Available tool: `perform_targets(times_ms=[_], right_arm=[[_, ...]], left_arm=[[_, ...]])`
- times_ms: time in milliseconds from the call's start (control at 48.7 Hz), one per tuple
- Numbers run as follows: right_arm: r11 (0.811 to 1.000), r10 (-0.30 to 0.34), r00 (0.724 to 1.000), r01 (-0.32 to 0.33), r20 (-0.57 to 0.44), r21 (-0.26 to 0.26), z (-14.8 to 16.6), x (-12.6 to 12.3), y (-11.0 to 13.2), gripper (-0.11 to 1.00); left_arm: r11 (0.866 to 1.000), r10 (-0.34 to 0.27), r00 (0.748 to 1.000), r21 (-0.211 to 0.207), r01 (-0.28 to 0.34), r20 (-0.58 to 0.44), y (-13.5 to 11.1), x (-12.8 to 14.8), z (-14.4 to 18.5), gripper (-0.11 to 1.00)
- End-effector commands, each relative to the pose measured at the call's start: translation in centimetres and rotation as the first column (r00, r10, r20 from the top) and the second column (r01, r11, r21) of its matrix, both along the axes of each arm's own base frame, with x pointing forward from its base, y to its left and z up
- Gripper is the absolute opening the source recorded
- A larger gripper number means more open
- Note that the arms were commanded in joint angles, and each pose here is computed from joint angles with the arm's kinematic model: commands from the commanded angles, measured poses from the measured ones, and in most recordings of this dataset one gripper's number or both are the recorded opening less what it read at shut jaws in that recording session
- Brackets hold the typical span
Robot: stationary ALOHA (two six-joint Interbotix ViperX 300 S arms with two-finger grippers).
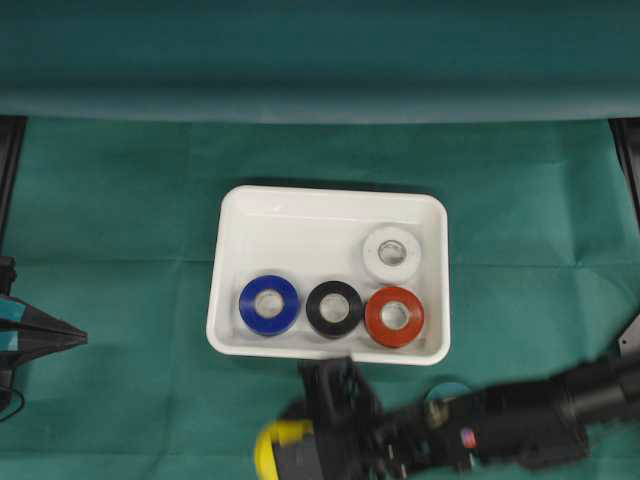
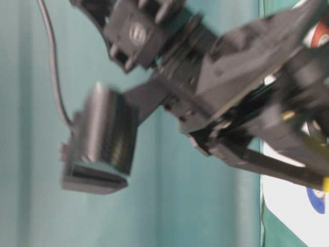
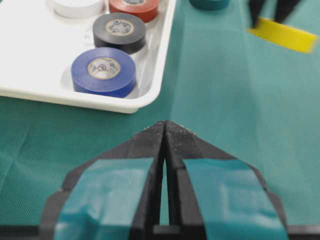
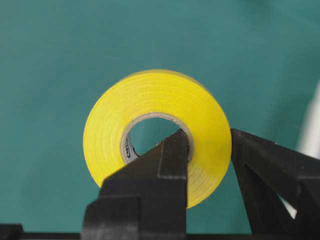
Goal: Put the tape into the white case with the right arm.
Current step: 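Lift the yellow roll and carry it over the tray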
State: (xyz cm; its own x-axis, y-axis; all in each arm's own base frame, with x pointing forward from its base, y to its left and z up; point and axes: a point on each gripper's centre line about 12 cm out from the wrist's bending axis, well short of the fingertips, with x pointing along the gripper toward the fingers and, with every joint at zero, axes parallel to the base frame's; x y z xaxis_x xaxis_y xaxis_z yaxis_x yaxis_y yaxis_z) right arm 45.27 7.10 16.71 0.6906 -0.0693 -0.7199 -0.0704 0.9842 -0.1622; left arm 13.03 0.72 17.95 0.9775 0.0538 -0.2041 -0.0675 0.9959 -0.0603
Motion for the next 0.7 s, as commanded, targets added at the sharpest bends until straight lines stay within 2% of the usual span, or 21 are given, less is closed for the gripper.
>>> perform_targets(times_ms=[0, 329, 678], right_arm=[[0.999, -0.046, 0.997, 0.046, 0.056, -0.005, 2.3, 0.4, -2.7, 0.01], [0.985, -0.161, 0.982, 0.167, 0.102, -0.051, 2.8, 0.8, -11.1, 0.01], [0.965, -0.25, 0.951, 0.26, 0.18, -0.034, 2.9, 0.4, -19.0, 0.01]], left_arm=[[1.0, 0.001, 1.0, -0.002, -0.001, 0.011, 0.0, 0.1, 0.4, 0.0], [1.0, 0.001, 1.0, -0.002, -0.001, 0.011, 0.0, 0.1, 0.4, 0.0], [1.0, 0.001, 1.0, -0.002, -0.001, 0.011, 0.0, 0.1, 0.4, 0.0]])
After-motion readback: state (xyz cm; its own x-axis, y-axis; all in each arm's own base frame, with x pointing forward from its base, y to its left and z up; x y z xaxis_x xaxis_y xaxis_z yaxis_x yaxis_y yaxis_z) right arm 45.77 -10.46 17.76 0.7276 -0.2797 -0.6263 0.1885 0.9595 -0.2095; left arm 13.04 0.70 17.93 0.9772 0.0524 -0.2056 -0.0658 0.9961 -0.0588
